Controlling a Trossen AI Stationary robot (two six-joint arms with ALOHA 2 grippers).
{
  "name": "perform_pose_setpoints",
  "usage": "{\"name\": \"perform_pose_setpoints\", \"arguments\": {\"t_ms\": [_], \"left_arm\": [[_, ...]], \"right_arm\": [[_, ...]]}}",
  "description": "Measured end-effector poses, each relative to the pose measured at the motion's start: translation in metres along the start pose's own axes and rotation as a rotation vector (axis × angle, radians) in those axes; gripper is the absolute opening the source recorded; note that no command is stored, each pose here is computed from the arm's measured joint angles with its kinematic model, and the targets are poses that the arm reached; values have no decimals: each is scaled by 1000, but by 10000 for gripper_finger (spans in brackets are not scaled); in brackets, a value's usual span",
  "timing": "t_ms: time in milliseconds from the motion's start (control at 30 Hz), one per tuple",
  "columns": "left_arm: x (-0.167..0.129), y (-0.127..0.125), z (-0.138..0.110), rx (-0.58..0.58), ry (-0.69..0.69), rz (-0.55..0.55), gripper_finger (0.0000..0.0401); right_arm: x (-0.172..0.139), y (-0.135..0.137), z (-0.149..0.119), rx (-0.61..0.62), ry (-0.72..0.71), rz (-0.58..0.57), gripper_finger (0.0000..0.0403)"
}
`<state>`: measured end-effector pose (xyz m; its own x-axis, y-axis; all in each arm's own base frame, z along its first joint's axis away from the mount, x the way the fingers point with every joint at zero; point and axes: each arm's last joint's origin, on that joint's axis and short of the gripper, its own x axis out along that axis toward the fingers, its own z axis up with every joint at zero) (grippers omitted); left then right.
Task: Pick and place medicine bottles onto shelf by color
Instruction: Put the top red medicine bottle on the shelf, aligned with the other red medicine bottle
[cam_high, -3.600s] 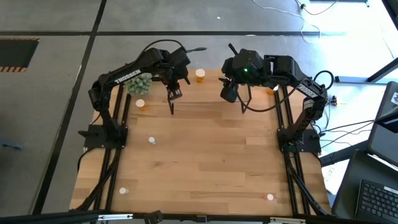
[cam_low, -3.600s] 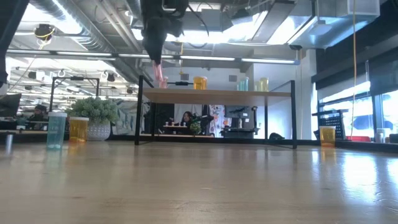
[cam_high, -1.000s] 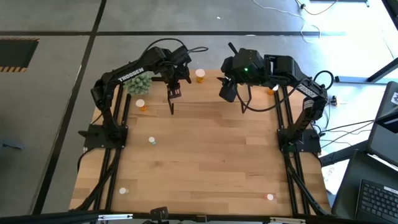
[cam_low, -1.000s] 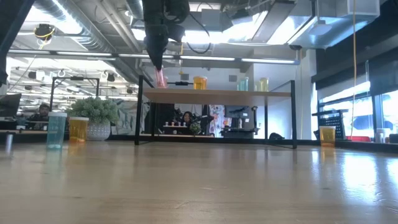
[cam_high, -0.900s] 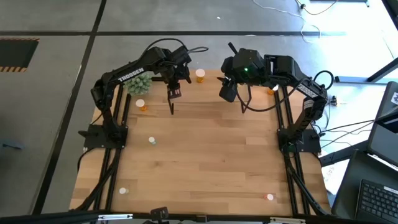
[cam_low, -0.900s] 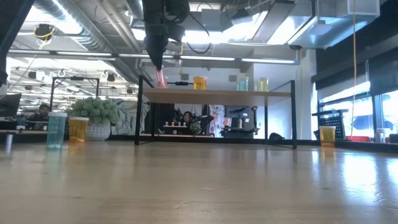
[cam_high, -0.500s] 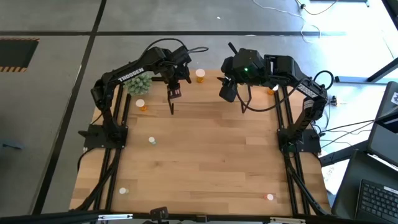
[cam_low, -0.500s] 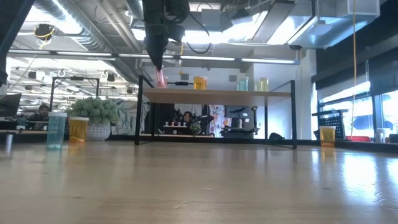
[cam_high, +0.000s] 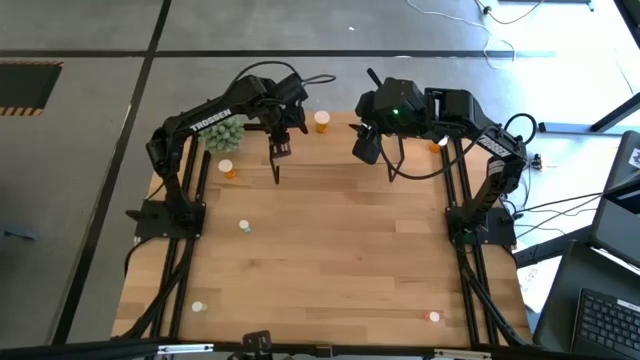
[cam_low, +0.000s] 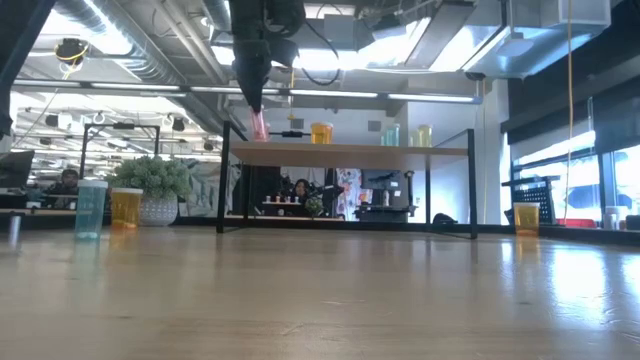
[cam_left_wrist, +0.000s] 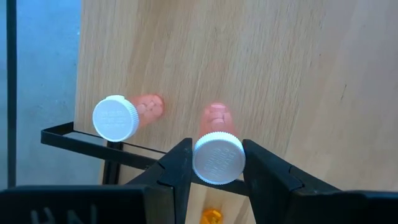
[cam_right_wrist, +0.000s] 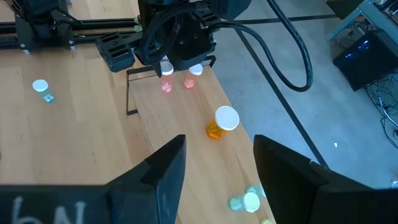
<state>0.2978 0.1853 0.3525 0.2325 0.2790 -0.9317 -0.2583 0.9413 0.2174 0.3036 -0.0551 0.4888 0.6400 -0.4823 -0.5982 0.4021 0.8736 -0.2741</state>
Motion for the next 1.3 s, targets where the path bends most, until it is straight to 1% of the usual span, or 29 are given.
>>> {"name": "perform_pose_setpoints", "arguments": {"t_ms": [433,633,867,1000,1300], "left_arm": [[0,3,-3,14,19,-2,119],[0,3,-2,62,16,-2,119],[1,4,-3,60,16,-6,119],[1,4,-3,84,14,-9,119],[1,4,-3,89,14,-10,119]], "right_arm": [[0,0,0,2,0,0,191],[0,0,0,2,0,0,191],[0,0,0,-1,0,0,191],[0,0,0,1,0,0,191],[0,0,0,2,0,0,191]]}}
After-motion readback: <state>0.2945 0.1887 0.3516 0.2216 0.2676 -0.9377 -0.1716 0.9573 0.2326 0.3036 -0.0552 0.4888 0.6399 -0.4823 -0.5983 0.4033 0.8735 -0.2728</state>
